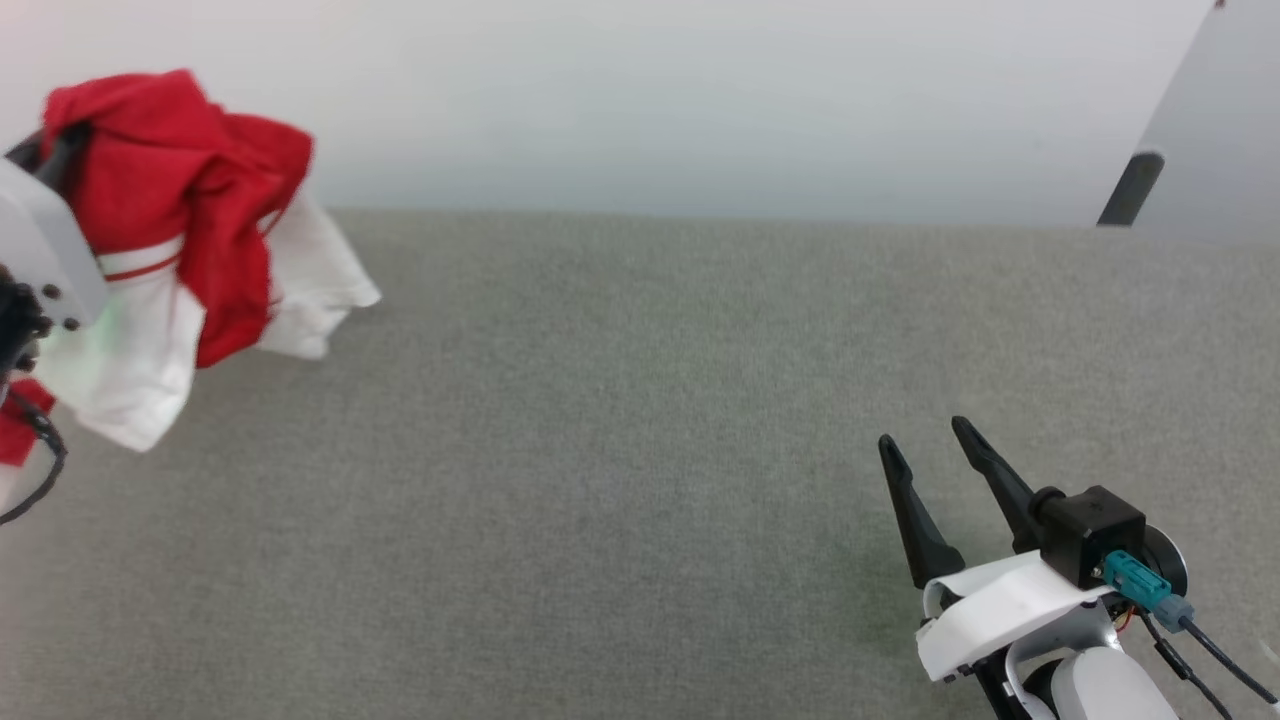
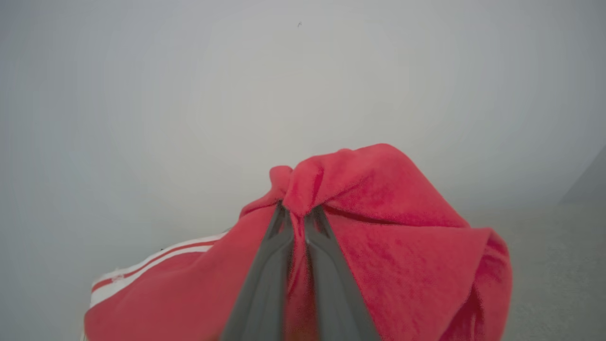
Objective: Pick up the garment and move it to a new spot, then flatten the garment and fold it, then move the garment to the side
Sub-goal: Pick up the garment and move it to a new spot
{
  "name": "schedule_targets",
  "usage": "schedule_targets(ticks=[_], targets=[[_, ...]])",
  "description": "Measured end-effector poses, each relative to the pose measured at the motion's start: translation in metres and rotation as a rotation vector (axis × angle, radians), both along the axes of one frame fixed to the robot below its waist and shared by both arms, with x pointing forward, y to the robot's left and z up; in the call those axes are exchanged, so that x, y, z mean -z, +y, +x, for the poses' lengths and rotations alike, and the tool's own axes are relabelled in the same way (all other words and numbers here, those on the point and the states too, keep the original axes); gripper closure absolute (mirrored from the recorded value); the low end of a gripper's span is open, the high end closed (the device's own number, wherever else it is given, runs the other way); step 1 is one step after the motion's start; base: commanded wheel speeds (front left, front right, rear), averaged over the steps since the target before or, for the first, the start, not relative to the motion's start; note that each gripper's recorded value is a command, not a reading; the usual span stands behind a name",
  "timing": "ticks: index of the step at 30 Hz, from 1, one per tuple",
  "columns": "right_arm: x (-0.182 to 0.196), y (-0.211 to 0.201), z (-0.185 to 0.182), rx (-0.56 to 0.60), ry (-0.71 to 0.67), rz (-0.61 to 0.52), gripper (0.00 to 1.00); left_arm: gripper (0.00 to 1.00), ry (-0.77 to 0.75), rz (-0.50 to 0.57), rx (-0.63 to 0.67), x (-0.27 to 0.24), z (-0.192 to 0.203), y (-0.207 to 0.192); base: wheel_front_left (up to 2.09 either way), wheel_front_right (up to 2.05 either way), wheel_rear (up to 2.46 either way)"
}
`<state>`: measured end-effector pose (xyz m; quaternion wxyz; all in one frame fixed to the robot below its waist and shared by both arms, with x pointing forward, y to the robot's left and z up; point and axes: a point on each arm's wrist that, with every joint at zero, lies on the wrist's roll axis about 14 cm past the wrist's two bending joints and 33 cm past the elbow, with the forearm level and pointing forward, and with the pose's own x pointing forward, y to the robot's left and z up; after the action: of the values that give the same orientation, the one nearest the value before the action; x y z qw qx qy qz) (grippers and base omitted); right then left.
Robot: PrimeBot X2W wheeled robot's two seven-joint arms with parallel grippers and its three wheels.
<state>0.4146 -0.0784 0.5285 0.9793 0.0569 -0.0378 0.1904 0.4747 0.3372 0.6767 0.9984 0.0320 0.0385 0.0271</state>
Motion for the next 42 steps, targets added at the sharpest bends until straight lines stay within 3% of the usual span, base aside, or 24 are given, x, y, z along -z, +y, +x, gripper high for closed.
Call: schedule_targets(ticks=[7, 27, 32, 42], targets=[[-0.014, -0.012, -0.008, 0.038, -0.037, 0.008, 0.00, 1.00, -0.080, 0.004, 0.141, -0.037, -0.015, -0.045, 0.00, 0.00, 0.00], [0.001, -0.144, -0.026, 0.419, -0.010, -0.020, 0.00, 1.00, -0.036, -0.094, 0.714, -0.022, -0.014, -0.276, 0.00, 0.00, 0.00], [0.015, -0.164, -0.032, 0.482, 0.025, -0.020, 0.00, 1.00, 0.054, -0.114, 0.809, 0.011, -0.013, -0.311, 0.00, 0.00, 0.00], [0.038, -0.176, -0.029, 0.527, 0.084, -0.019, 0.00, 1.00, 0.335, -0.113, 0.887, 0.115, -0.011, -0.336, 0.00, 0.00, 0.00]])
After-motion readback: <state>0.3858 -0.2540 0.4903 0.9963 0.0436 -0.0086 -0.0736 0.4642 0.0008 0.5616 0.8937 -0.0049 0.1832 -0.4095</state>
